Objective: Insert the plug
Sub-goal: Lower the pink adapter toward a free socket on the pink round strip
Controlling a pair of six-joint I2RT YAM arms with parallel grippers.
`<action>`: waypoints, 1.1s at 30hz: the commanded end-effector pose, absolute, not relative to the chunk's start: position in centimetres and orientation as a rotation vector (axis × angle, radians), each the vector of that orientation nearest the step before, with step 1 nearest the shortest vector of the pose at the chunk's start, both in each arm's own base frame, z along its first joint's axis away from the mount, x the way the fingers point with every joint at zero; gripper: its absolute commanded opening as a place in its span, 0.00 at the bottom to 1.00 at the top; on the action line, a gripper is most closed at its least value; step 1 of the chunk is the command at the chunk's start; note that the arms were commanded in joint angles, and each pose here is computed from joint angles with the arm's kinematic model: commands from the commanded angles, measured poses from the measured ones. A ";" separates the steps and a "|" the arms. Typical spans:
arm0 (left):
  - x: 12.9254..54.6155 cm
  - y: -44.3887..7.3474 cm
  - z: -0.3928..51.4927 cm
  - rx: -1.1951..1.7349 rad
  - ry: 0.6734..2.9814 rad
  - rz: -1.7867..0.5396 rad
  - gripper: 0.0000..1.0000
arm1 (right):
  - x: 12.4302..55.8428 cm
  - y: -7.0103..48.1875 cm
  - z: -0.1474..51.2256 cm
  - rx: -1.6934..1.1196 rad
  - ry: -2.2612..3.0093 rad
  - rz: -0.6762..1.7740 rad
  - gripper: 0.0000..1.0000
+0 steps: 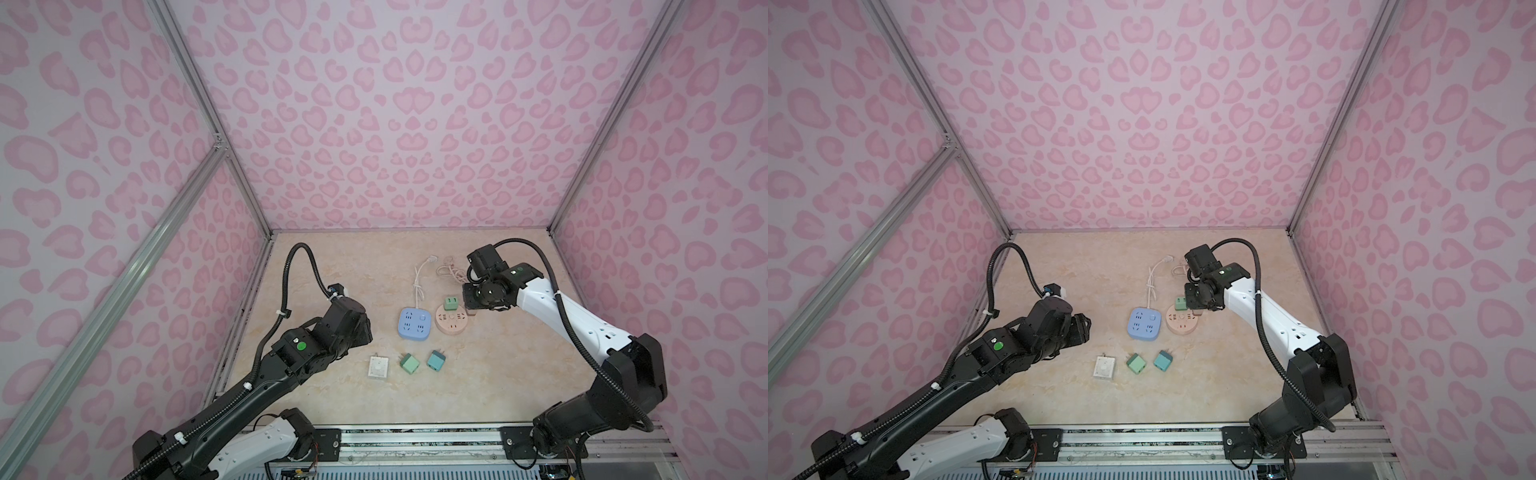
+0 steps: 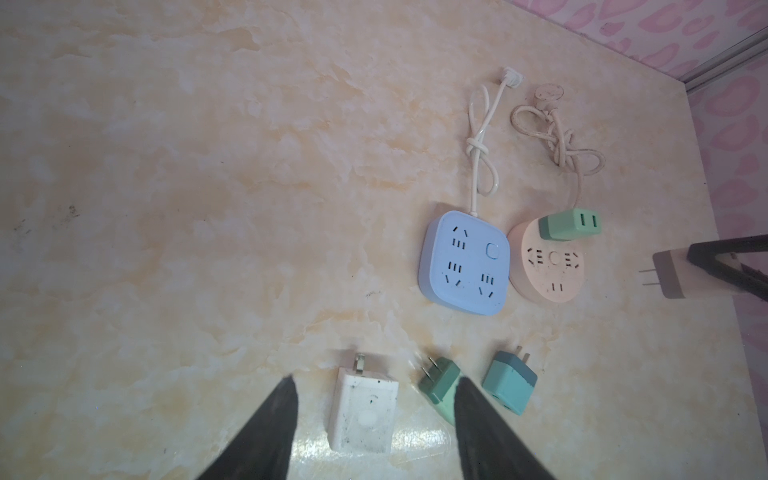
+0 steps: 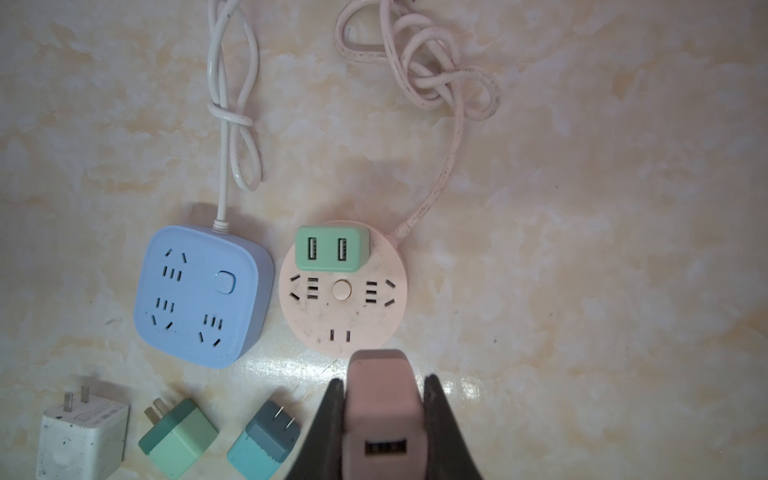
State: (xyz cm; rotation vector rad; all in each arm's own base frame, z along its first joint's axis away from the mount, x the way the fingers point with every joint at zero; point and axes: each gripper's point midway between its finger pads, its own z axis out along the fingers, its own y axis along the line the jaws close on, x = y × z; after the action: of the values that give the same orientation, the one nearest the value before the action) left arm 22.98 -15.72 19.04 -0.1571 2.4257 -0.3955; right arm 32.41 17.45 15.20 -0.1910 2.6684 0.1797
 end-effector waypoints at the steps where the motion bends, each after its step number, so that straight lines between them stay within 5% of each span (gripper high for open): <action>1: 23.4 -15.8 19.3 -0.172 2.400 -0.408 0.62 | 33.5 18.6 15.3 -0.177 2.586 0.250 0.00; 33: 23.2 -15.7 18.6 -0.181 2.403 -0.411 0.62 | 34.5 19.0 10.8 -0.223 2.579 0.143 0.00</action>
State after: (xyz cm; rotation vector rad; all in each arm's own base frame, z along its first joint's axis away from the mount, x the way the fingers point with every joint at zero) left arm 22.93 -15.69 18.42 -0.1662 2.4231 -0.4020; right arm 34.16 18.86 11.00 -0.2180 2.5891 0.1467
